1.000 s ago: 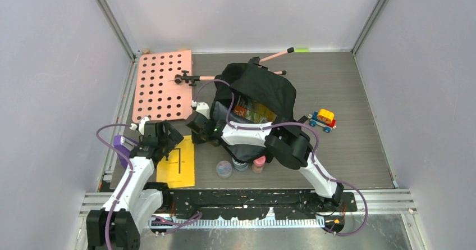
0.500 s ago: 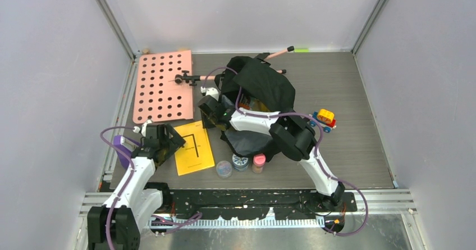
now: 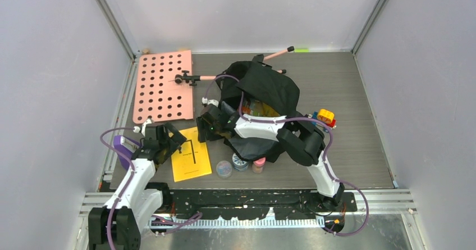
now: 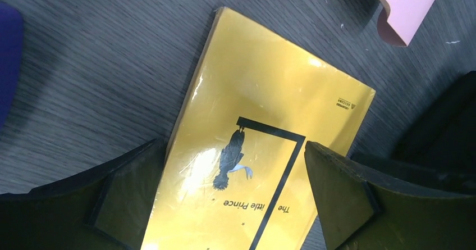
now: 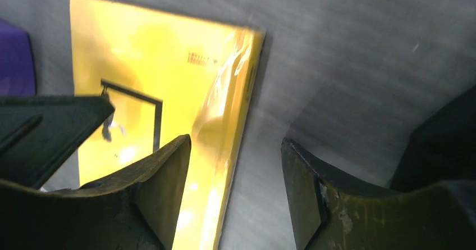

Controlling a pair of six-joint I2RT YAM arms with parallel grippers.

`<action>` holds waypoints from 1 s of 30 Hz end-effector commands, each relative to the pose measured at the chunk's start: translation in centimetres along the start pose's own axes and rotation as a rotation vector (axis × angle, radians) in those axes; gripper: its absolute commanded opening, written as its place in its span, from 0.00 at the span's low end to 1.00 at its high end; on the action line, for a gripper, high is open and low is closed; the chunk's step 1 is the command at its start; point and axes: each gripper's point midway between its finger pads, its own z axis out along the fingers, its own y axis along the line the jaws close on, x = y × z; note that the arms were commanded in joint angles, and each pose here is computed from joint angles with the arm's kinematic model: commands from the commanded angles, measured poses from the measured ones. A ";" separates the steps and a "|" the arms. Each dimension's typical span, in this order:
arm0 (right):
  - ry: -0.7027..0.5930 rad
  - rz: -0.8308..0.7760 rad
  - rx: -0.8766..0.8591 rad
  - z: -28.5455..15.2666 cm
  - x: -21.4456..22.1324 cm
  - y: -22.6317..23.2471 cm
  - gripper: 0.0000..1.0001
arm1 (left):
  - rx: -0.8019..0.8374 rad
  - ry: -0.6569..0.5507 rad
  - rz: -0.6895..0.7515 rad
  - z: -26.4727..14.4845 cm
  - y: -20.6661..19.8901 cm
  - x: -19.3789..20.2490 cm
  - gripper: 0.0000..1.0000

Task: Pack the student bag
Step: Pick up the book from the center of the board.

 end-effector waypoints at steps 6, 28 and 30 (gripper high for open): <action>0.081 0.148 -0.086 -2.5 1.9 2.6 0.67 | -0.074 0.103 -0.069 -0.2 2.6 3.5 1.00; -0.052 0.104 -0.309 -6.5 -2.1 8.3 0.44 | 0.450 -0.022 -0.151 -6.8 -5.4 1.5 0.66; -0.078 0.096 -0.314 -7.1 -2.9 8.6 0.43 | 0.469 -0.034 -0.151 -7.1 -5.7 1.2 0.66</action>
